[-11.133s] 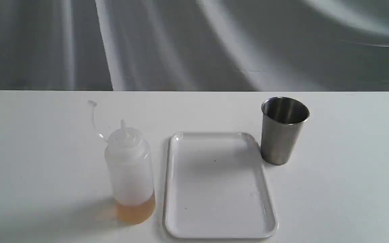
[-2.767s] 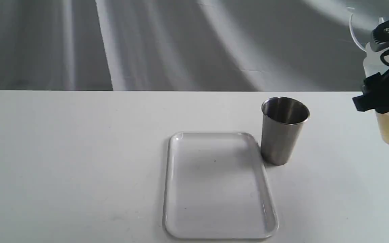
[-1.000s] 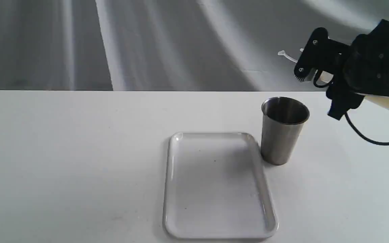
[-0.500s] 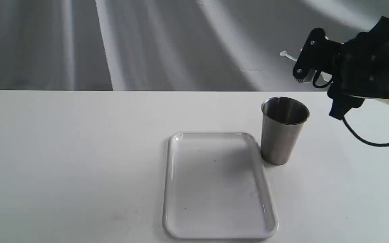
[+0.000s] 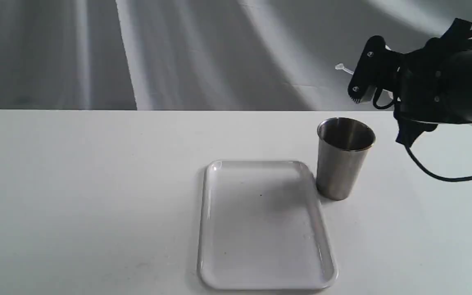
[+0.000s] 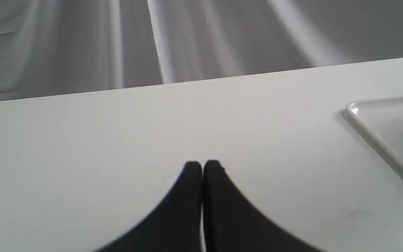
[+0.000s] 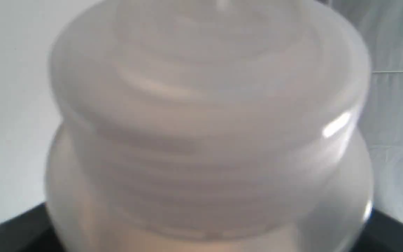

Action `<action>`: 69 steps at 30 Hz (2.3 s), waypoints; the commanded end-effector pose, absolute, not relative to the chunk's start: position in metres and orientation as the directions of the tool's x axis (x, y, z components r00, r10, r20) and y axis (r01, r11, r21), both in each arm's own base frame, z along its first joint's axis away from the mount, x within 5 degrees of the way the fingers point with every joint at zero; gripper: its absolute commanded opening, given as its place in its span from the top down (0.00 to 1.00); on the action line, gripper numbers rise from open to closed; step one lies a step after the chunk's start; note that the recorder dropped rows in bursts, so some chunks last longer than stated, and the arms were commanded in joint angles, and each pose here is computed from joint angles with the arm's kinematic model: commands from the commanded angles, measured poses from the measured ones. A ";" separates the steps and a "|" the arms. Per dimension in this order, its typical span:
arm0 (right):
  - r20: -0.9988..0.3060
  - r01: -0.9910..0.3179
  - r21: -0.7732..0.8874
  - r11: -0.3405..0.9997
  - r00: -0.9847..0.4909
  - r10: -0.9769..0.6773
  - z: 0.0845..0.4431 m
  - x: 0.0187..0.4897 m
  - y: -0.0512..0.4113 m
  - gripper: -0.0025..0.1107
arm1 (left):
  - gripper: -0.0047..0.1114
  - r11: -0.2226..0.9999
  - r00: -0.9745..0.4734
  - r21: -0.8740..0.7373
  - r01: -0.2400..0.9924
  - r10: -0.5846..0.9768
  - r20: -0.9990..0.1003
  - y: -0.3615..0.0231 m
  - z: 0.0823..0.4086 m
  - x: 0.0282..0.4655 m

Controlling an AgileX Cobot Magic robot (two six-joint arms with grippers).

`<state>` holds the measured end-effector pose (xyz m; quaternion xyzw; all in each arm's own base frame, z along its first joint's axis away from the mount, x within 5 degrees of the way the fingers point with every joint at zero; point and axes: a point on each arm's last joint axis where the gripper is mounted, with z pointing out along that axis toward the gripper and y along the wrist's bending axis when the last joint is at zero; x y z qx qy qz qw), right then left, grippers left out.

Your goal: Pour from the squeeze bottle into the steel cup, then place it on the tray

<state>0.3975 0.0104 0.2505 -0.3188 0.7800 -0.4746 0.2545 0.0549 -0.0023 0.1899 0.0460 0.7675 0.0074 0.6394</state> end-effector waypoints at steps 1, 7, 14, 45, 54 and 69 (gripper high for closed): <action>-0.053 -0.246 -0.925 0.289 -0.671 -0.740 0.258 0.394 0.008 0.95 | 0.96 0.996 -0.173 0.065 0.066 0.075 -0.982 -0.003 0.189 0.055; -0.014 -0.289 -0.915 0.281 -0.674 -0.739 0.245 0.387 0.007 0.95 | 0.96 0.995 -0.173 0.068 0.066 0.078 -0.982 -0.003 0.189 0.055; -0.009 -0.293 -0.916 0.273 -0.667 -0.745 0.244 0.385 0.010 0.95 | 0.96 0.995 -0.173 0.068 0.066 0.078 -0.982 -0.003 0.189 0.055; 0.130 -0.356 -0.925 0.136 -0.630 -0.766 0.249 0.385 0.011 0.95 | 0.96 0.996 -0.173 0.064 0.066 0.075 -0.982 -0.003 0.189 0.055; 0.180 -0.339 -0.940 0.045 -0.602 -0.778 0.261 0.385 0.011 0.95 | 0.96 0.995 -0.173 0.068 0.067 0.079 -0.982 -0.003 0.189 0.055; 0.358 -0.424 -0.897 -0.126 -0.527 -0.771 0.264 0.386 0.011 0.95 | 0.96 0.996 -0.173 0.062 0.065 0.073 -0.982 -0.003 0.189 0.055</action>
